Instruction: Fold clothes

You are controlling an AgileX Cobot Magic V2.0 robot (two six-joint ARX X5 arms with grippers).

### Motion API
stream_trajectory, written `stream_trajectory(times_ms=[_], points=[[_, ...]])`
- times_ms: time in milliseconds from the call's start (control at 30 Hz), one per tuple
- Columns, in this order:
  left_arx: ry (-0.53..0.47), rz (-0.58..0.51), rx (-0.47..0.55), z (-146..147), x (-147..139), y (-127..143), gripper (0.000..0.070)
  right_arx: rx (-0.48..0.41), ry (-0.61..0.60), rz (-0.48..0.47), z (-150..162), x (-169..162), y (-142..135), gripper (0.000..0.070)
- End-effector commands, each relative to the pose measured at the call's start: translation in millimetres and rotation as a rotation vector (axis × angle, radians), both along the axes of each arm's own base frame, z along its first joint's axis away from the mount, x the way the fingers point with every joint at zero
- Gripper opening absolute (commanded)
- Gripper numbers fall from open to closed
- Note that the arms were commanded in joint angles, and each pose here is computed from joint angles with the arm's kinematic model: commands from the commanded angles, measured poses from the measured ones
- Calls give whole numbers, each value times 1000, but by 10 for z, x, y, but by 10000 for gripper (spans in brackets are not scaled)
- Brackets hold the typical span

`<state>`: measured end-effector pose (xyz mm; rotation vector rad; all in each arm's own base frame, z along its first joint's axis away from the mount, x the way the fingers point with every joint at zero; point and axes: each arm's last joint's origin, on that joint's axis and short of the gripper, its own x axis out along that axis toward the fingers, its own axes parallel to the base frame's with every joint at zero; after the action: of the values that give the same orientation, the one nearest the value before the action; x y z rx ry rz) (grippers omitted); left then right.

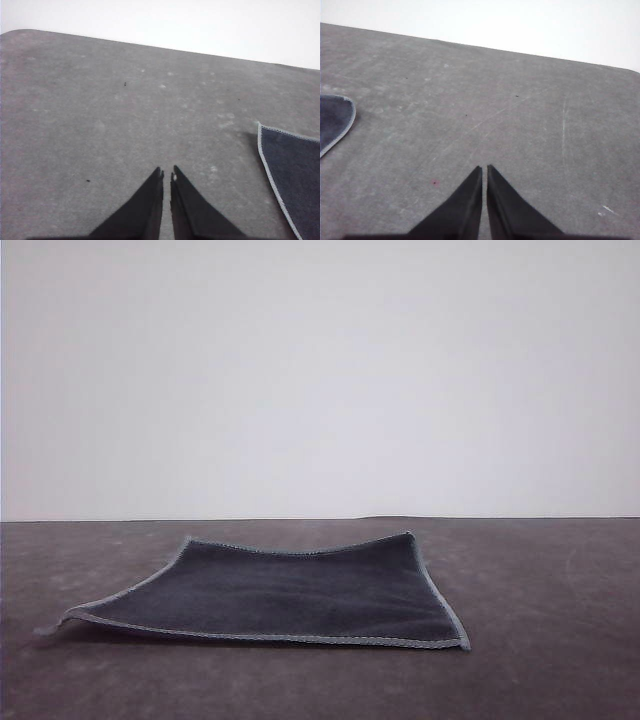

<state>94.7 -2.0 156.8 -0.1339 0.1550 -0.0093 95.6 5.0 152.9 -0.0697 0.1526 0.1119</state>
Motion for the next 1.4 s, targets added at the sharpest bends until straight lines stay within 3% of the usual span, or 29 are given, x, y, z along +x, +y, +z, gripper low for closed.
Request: stream_trajectory(times_ms=[0, 500, 600, 700, 767, 833, 900, 1000, 1100, 1367], points=[[23, 5, -7, -72, 8, 2, 16, 11, -9, -1, -2, 3, 2, 10], [23, 5, -1, -72, 9, 2, 16, 19, -50, -1, 38, 8, 2, 10], [16, 6, -12, -61, 9, 2, 16, 74, -44, -10, 38, 8, 1, 10], [-63, 10, -69, 109, -7, 2, 15, 177, -46, -23, 64, 5, 1, 9], [-180, 5, -122, 351, -42, 1, 15, 256, -56, -25, 139, -7, 3, 7], [-269, 1, -137, 583, -86, 2, 15, 292, -79, -23, 264, -24, 3, 7], [-297, 1, -136, 811, -114, 3, 15, 304, -96, -19, 438, -40, 4, 6], [-250, 2, -135, 1065, -58, 1, 15, 311, -69, -10, 699, -19, 8, 6], [-141, -19, -134, 1261, 116, -10, 15, 314, 2, 26, 960, 94, 25, 6], [177, -194, -118, 1417, 929, -81, 15, 345, 250, 203, 1347, 782, 108, 6]])
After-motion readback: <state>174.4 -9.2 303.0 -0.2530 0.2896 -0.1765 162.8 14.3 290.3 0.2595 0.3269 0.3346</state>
